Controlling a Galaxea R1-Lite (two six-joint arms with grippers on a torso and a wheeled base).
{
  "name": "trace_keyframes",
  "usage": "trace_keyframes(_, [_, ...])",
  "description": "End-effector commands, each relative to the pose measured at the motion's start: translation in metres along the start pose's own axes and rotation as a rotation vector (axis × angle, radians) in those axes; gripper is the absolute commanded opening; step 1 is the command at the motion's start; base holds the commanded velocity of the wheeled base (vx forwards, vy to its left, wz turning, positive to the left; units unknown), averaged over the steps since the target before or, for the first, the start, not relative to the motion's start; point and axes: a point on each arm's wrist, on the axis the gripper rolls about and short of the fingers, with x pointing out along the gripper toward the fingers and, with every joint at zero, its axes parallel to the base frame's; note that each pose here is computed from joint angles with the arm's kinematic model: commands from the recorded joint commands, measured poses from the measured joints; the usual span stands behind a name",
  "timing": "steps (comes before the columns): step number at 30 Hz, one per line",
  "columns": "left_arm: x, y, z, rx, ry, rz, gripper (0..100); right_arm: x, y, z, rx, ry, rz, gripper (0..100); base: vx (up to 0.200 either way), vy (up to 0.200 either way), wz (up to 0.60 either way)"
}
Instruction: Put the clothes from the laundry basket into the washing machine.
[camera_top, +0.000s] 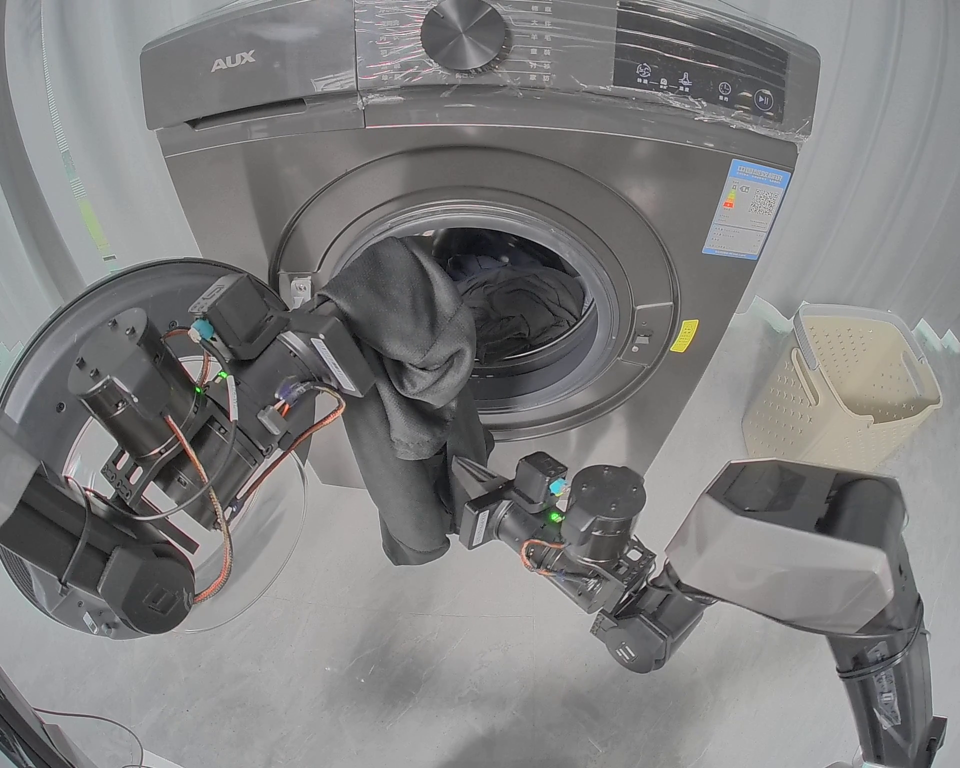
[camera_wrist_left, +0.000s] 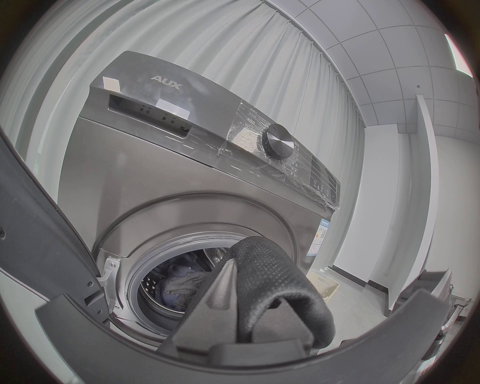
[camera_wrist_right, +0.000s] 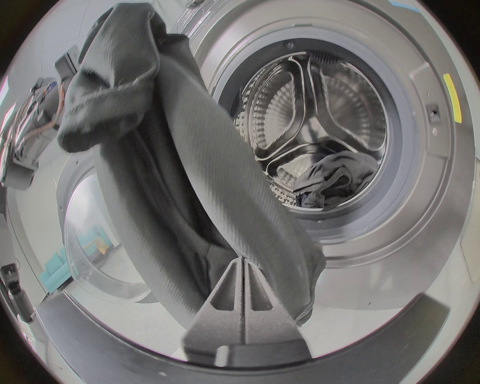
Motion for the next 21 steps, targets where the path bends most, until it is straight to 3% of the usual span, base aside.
trace_keyframes(1, [0.000,0.001,0.000,0.000,-0.002,0.001,0,-0.021,0.000,0.051,0.000,-0.057,-0.008,0,0.000,0.000,0.00])
trace_keyframes(8, [0.000,0.000,0.000,-0.001,-0.005,0.001,0,-0.029,0.001,0.046,0.001,-0.025,-0.007,0,0.000,0.000,0.00])
trace_keyframes(15, [0.000,0.001,-0.001,-0.001,-0.002,0.003,0,-0.026,0.003,0.021,0.003,0.025,-0.003,0,0.000,0.000,0.00])
trace_keyframes(21, [0.000,0.001,-0.001,-0.001,-0.002,0.003,0,-0.032,0.003,0.022,0.010,0.045,-0.005,0,0.000,0.000,0.00])
